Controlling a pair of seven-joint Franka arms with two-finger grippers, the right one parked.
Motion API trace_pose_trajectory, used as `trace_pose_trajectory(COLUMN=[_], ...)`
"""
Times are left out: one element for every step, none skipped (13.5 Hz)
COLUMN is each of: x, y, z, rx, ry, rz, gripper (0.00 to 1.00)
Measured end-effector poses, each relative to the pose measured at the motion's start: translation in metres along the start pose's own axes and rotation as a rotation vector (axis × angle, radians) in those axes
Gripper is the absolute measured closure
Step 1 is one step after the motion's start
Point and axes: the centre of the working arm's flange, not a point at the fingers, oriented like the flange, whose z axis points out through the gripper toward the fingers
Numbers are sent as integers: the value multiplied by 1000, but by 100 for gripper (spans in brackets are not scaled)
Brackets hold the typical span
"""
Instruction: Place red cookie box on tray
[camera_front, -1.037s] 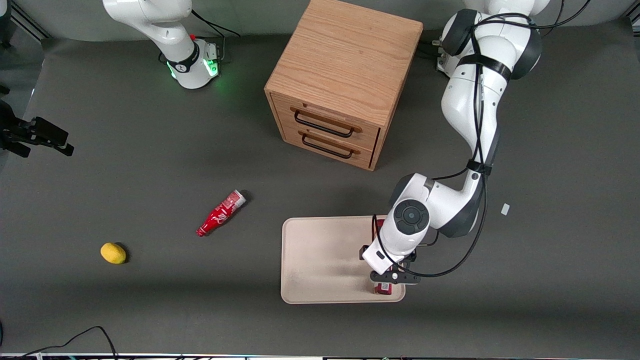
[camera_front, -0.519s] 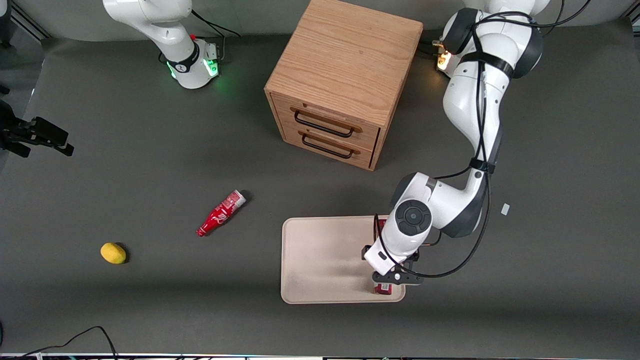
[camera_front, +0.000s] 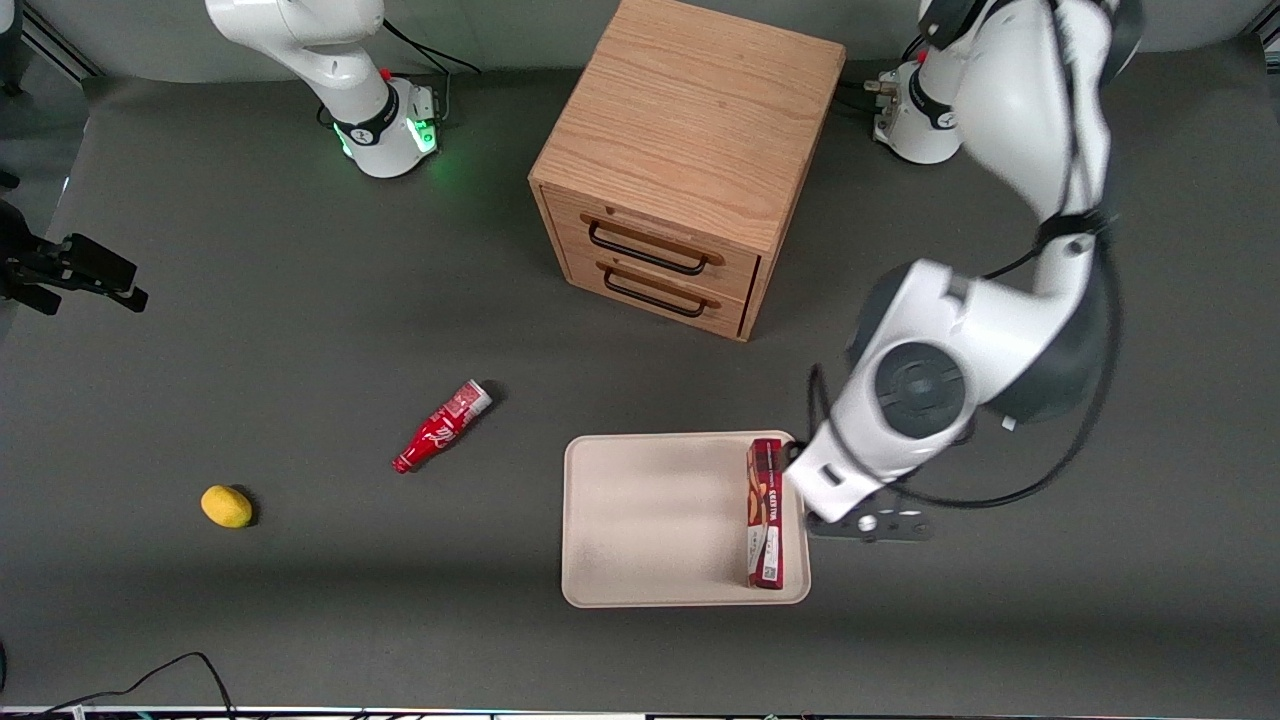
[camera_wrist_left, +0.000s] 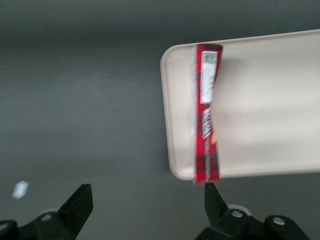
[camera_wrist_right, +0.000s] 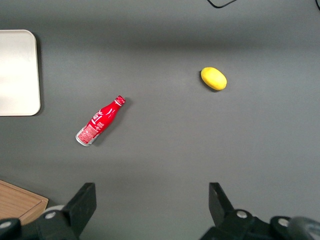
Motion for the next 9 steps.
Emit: trace_pose_trajectory(x=[-7, -16, -27, -39, -52, -63, -75, -85, -94], y=[-29, -59, -90, -119, -145, -171, -198, -228, -259], z=[-25, -42, -53, -60, -64, -66, -66, -64, -62], rx=[-3, -2, 5, 15, 21, 22, 23, 17, 7], ry=[0, -2, -10, -23, -37, -51, -66, -79, -88], rz=[23, 49, 70, 85, 94, 102, 110, 114, 108], gripper=[0, 0, 0, 0, 0, 0, 0, 0, 0])
